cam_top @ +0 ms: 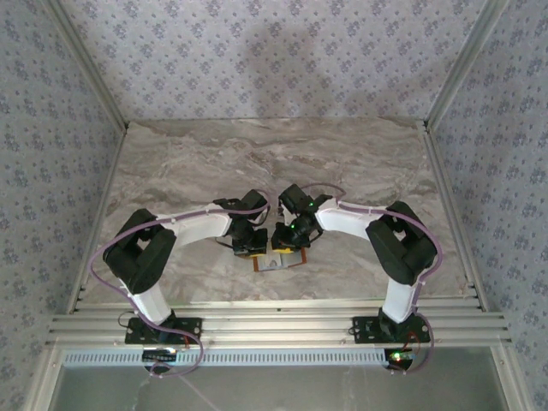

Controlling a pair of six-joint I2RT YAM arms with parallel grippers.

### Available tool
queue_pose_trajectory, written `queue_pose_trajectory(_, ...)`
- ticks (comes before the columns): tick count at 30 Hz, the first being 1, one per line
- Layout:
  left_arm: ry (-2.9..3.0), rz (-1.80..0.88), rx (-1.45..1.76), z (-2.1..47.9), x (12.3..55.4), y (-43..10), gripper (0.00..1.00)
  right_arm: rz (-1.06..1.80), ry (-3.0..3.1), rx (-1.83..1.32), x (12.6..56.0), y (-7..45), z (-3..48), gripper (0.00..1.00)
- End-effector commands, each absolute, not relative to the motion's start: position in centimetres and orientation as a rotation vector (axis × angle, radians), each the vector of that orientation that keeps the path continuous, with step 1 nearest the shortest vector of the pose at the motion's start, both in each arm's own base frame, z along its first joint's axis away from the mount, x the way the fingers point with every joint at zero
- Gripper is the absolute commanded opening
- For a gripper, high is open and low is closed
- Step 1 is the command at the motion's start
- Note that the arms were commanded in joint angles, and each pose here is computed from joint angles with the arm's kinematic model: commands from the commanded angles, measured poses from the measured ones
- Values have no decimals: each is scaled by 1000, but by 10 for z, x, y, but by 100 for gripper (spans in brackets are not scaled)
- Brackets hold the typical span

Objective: Take the credit cards out of the card holder

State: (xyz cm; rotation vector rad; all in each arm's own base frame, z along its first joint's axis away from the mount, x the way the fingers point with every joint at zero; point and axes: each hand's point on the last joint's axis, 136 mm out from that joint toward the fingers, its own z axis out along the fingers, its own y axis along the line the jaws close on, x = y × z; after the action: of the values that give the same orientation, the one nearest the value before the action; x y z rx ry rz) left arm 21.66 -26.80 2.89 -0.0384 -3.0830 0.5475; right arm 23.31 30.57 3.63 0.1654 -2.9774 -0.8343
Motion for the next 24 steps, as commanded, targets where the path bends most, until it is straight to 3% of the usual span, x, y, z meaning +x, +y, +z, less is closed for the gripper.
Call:
queue_pose_trajectory(1, -3079, 498, -59, 26, 210, -262, 10, -729, -2986, 155, 229, 292, 22, 23)
queue_pose_trajectory(11, -3083, 498, -59, 28, 211, -262, 10, -689, -3010, 166, 230, 287, 25, 24)
queue_pose_trajectory(24, -3083, 493, -58, 28, 211, -262, 10, -887, -2980, 164, 232, 307, 47, 18)
